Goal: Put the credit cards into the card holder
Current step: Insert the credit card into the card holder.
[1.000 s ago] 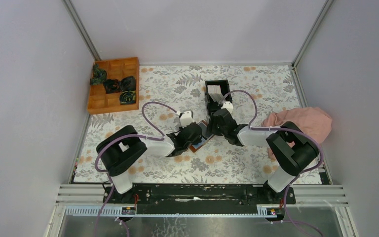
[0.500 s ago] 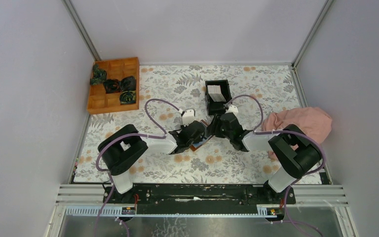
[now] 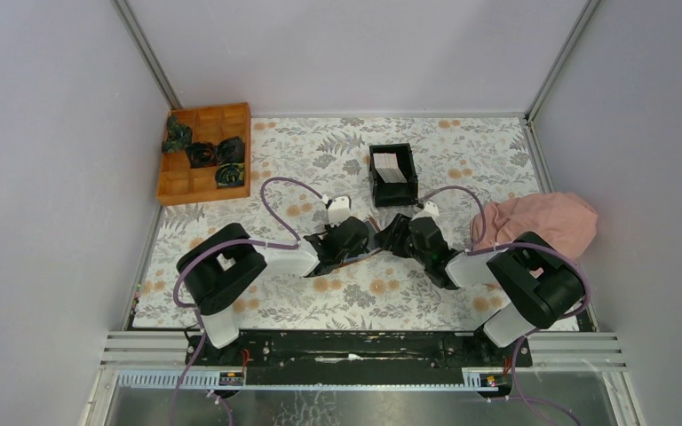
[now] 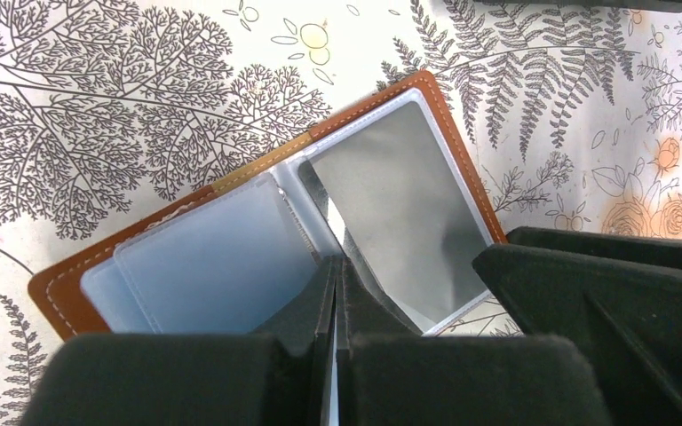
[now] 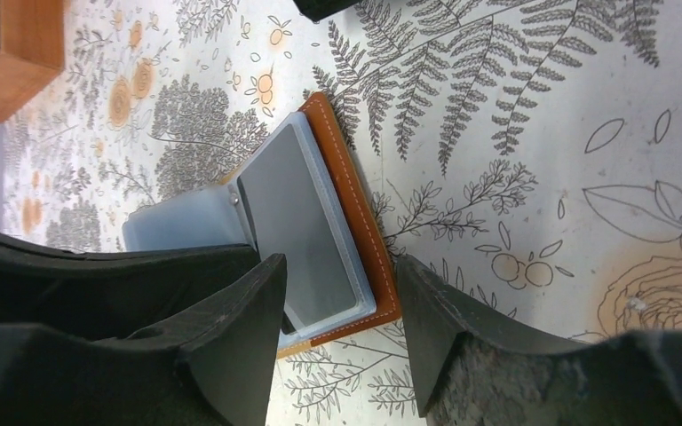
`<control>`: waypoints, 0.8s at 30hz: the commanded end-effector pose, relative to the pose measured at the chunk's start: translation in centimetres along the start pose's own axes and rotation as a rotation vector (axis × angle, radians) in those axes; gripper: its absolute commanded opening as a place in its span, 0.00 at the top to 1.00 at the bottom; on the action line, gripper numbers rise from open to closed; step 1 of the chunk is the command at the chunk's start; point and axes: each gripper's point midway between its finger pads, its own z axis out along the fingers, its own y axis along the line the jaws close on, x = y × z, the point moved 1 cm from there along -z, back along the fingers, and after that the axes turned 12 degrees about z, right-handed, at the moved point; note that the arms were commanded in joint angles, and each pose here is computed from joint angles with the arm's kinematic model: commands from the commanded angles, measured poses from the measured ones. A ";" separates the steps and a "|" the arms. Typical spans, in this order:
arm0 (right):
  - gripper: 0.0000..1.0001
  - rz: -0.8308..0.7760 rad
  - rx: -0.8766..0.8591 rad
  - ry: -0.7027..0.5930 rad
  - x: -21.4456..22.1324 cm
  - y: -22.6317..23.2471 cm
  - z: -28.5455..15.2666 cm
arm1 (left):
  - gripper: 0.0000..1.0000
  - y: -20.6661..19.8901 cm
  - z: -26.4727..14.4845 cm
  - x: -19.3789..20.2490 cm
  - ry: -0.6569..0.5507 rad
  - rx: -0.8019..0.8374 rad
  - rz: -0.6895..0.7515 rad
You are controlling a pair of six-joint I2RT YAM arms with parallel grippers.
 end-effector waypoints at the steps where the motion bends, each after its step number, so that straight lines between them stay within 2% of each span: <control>1: 0.42 0.027 0.364 0.385 10.0 -11.2 -5.7 | 1.00 7.4 -0.3 8.6 0.272 -0.212 0.164; 12: 0.43 0.107 0.219 0.334 10.2 -8.9 -6.9 | 1.00 7.7 -0.3 9.1 0.284 -0.212 0.161; 24: 0.43 0.125 0.290 0.227 8.9 -9.7 -5.7 | 1.00 8.0 -0.6 9.5 0.294 -0.207 0.163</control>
